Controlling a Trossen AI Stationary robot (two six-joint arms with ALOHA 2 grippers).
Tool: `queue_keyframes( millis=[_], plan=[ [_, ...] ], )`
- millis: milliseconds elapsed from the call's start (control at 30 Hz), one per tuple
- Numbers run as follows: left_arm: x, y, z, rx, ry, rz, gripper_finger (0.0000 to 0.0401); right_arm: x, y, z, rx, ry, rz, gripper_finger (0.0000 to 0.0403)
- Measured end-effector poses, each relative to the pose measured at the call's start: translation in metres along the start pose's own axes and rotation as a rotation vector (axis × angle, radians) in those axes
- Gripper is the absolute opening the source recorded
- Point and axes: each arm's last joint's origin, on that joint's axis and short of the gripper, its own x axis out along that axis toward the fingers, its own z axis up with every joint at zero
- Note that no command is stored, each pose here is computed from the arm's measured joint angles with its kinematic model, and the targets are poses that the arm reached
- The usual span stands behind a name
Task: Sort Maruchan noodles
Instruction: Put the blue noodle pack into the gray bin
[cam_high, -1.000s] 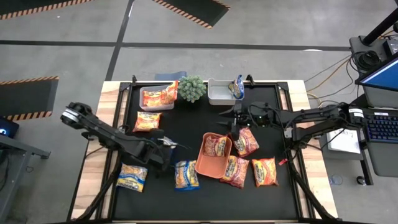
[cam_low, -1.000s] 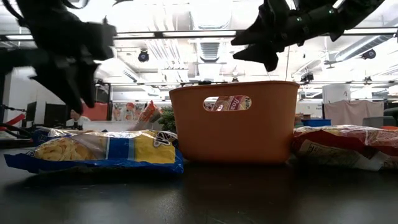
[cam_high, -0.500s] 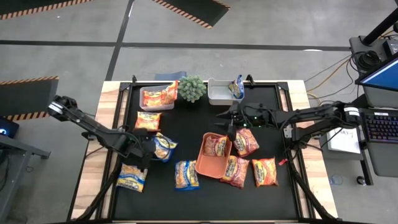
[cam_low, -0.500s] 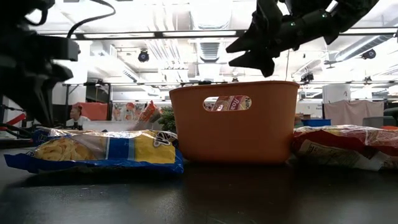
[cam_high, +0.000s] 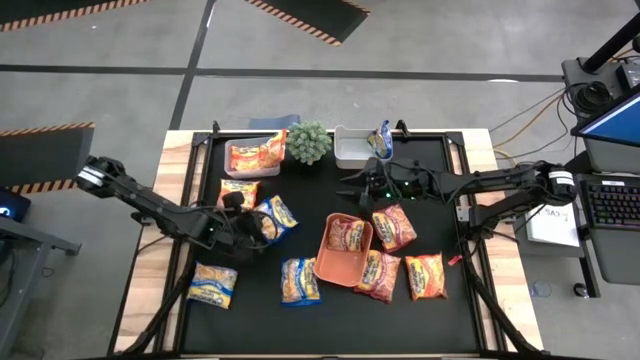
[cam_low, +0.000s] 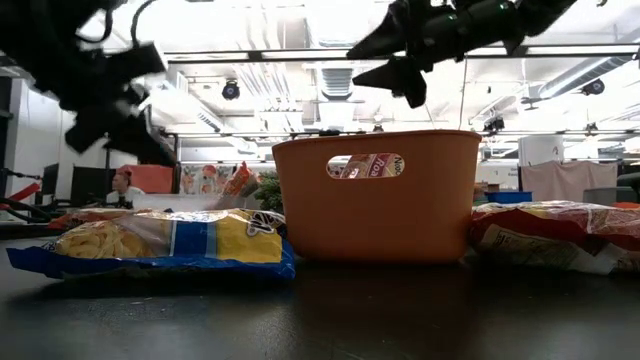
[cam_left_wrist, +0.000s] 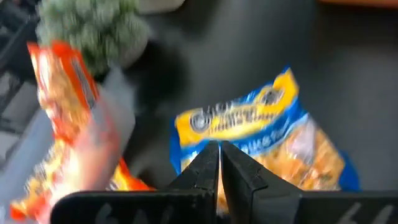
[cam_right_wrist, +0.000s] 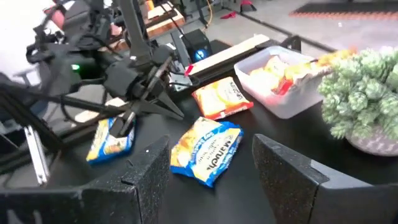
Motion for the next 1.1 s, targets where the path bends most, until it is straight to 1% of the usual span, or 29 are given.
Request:
queue_keyframes(
  millis=[100, 200, 300, 467, 567, 700, 867, 967, 1000, 1033, 1100],
  plan=[
    [-0.006, 0.002, 0.010, 0.024, -0.022, -0.045, 0.0000, 0.010, 0.003, 0.009, 0.035, 0.023, -0.009, 0.0214],
    [-0.008, 0.002, 0.010, 0.010, 0.001, -0.134, 0.0000, 0.025, 0.005, 0.016, 0.052, 0.103, -0.040, 0.0214],
    [-0.006, 0.001, 0.000, -0.048, 0.045, -0.188, 0.0000, 0.045, 0.005, 0.020, 0.060, 0.216, -0.090, 0.0214],
    [0.000, -0.001, -0.019, -0.159, 0.123, -0.212, 0.0000, 0.083, 0.002, 0.024, 0.070, 0.367, -0.129, 0.0214],
    [0.005, -0.001, -0.032, -0.202, 0.158, -0.191, 0.0000, 0.104, -0.002, 0.024, 0.069, 0.432, -0.137, 0.0214],
    [0.012, 0.001, -0.044, -0.253, 0.146, -0.132, 0.0000, 0.124, -0.007, 0.022, 0.046, 0.481, -0.140, 0.0214],
    [0.022, 0.001, -0.047, -0.326, 0.086, -0.120, 0.0000, 0.139, -0.010, 0.021, 0.033, 0.498, -0.146, 0.0214],
    [0.032, 0.002, -0.048, -0.358, 0.044, -0.105, 0.0000, 0.141, -0.010, 0.020, 0.025, 0.504, -0.146, 0.0214],
    [0.036, 0.004, -0.049, -0.366, 0.042, -0.088, 0.0000, 0.141, -0.010, 0.020, 0.023, 0.503, -0.146, 0.0214],
    [0.040, 0.006, -0.049, -0.375, 0.036, -0.047, 0.0000, 0.141, -0.010, 0.020, 0.023, 0.501, -0.145, 0.0214],
    [0.047, 0.012, -0.048, -0.413, 0.001, 0.078, 0.0000, 0.140, -0.010, 0.020, 0.023, 0.504, -0.148, 0.0214]
  ],
)
